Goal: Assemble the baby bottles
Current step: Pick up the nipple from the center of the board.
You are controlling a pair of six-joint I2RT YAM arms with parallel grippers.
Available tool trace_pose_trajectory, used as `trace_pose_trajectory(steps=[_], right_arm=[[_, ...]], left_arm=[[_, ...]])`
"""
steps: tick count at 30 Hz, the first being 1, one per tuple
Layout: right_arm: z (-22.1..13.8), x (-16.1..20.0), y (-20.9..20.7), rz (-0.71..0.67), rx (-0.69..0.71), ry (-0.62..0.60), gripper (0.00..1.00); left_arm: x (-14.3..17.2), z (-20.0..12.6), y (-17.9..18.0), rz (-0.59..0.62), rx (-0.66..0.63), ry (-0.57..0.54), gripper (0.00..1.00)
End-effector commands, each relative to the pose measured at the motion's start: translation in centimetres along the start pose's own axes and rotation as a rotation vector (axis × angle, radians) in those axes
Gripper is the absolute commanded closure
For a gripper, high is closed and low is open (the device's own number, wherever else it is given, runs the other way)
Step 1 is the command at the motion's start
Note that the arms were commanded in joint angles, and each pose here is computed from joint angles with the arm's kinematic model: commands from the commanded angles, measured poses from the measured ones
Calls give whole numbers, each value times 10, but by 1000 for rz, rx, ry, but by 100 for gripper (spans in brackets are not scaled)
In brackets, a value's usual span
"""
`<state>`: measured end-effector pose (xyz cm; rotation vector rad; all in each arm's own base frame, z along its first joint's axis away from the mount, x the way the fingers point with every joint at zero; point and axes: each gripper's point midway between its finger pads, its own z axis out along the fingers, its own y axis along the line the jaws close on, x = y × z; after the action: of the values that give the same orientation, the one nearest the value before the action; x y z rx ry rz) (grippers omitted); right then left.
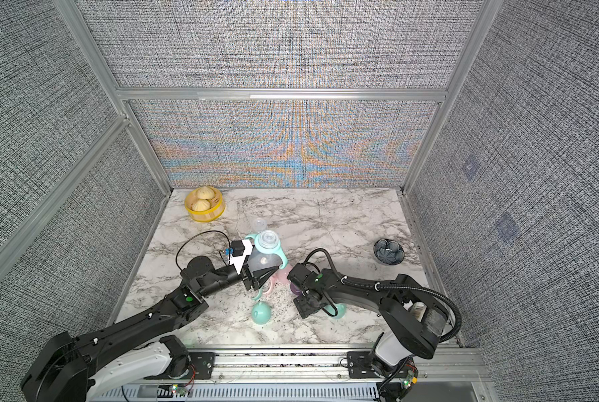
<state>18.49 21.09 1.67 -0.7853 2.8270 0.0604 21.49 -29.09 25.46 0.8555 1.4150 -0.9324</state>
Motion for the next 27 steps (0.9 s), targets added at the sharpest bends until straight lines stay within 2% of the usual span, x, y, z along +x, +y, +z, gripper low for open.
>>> trace_pose_trajectory(steps=[1, 7, 12, 16, 22, 27], right_arm=[[2, 7, -5, 2, 25, 24, 27], [-6, 2, -3, 17, 8, 0, 34], [-33, -10, -3, 25, -27, -48, 35], [-67, -22, -5, 53, -68, -91, 36], [-137, -44, -12, 67, -126, -192, 36], [-183, -58, -16, 49, -149, -268, 36]], left_arm=[[-9, 1, 0, 20, 3, -31, 100], [-5, 1, 3, 10, -12, -26, 100], [3, 4, 7, 6, -26, -21, 100], [14, 4, 8, 4, -28, -28, 100], [30, 5, -4, 55, 44, -13, 100], [39, 5, -10, 43, 83, -6, 100]])
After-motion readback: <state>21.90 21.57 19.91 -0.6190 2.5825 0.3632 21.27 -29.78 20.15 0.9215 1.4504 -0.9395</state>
